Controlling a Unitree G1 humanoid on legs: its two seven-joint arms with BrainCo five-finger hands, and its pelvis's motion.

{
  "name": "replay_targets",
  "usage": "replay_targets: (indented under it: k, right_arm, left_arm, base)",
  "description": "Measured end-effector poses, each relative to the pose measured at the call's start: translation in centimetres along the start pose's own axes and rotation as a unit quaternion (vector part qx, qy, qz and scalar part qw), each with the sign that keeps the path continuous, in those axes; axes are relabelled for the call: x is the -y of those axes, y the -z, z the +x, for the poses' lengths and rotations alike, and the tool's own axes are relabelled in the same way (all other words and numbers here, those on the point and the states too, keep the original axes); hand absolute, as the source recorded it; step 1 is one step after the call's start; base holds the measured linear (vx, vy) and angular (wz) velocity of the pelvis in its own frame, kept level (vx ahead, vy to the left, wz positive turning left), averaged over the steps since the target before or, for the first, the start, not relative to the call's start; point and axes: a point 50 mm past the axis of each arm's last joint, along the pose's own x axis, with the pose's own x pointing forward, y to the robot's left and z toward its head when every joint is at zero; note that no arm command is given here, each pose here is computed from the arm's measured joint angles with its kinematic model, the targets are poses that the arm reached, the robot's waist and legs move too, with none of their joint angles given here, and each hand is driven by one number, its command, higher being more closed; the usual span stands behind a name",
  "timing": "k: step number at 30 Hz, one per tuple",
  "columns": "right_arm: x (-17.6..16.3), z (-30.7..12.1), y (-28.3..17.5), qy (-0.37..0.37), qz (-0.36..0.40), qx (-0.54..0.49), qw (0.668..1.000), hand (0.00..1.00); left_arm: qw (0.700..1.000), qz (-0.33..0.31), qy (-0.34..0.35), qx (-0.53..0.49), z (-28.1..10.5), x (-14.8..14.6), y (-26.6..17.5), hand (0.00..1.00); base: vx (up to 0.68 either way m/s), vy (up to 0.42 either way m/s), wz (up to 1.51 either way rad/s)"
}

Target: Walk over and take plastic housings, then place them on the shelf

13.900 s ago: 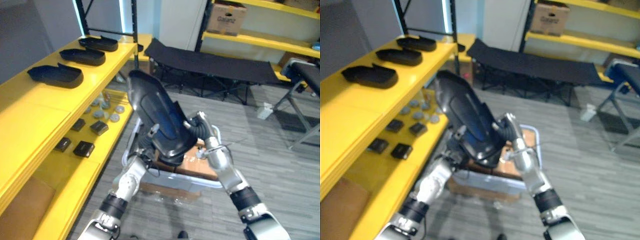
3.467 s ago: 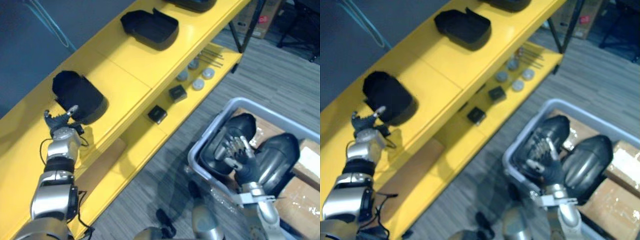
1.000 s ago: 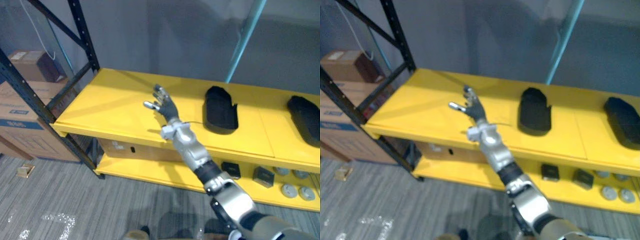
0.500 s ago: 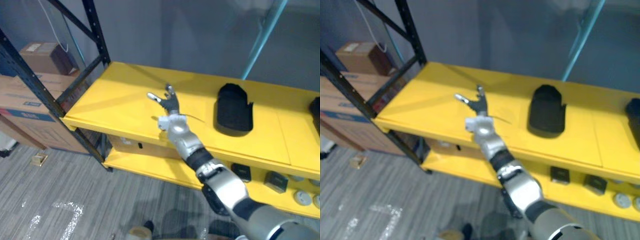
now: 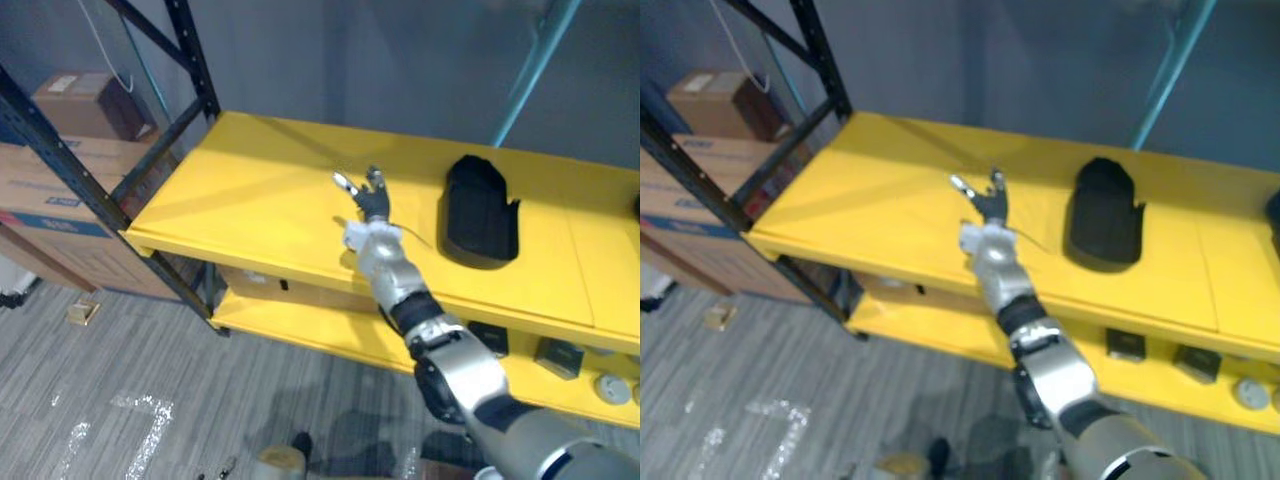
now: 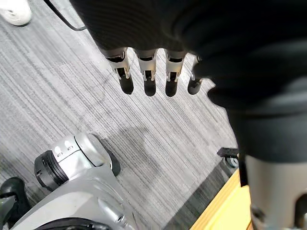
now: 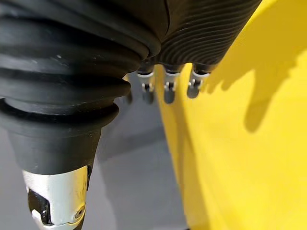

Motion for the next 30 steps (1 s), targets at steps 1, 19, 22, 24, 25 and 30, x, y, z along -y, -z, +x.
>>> replay_targets:
  k: [1, 19, 22, 24, 25, 30]
  right_arm:
    - [0.4, 0.1, 0.0, 0.004, 0.005, 0.0, 1.0, 0.0]
    - [6.5, 1.3, -1.1, 0.055, 0.06, 0.008, 0.997, 0.0]
    - [8.3, 1.5, -1.3, 0.053, 0.091, 0.006, 0.994, 0.0]
    - [9.6, 1.6, -1.6, 0.049, 0.112, 0.009, 0.992, 0.0]
    - [10.0, 1.7, -1.7, 0.049, 0.121, 0.011, 0.991, 0.0]
    - [13.1, 1.7, -2.7, 0.055, 0.157, 0.024, 0.986, 0.0]
  left_arm:
    - [1.0, 0.001, 0.0, 0.0, 0.0, 0.0, 0.0, 0.0]
    - [0.999, 0.028, 0.023, -0.005, -0.1, 0.8, 0.3, 0.0]
    - [0.999, 0.029, 0.026, -0.003, -0.1, 0.8, 0.3, 0.0]
    - [0.999, 0.029, 0.028, -0.002, -0.1, 0.8, 0.3, 0.0]
    - [0.999, 0.029, 0.028, -0.002, -0.1, 0.8, 0.3, 0.0]
    - [0.999, 0.023, 0.047, -0.006, -0.1, 0.9, 0.5, 0.0]
  base:
    - [0.0, 0.0, 0.0]
    - [0.0, 0.0, 0.0]
    - [0.0, 0.0, 0.0]
    - [0.0, 0.0, 0.0]
    - [0.0, 0.0, 0.0]
    - [0.0, 0.0, 0.03]
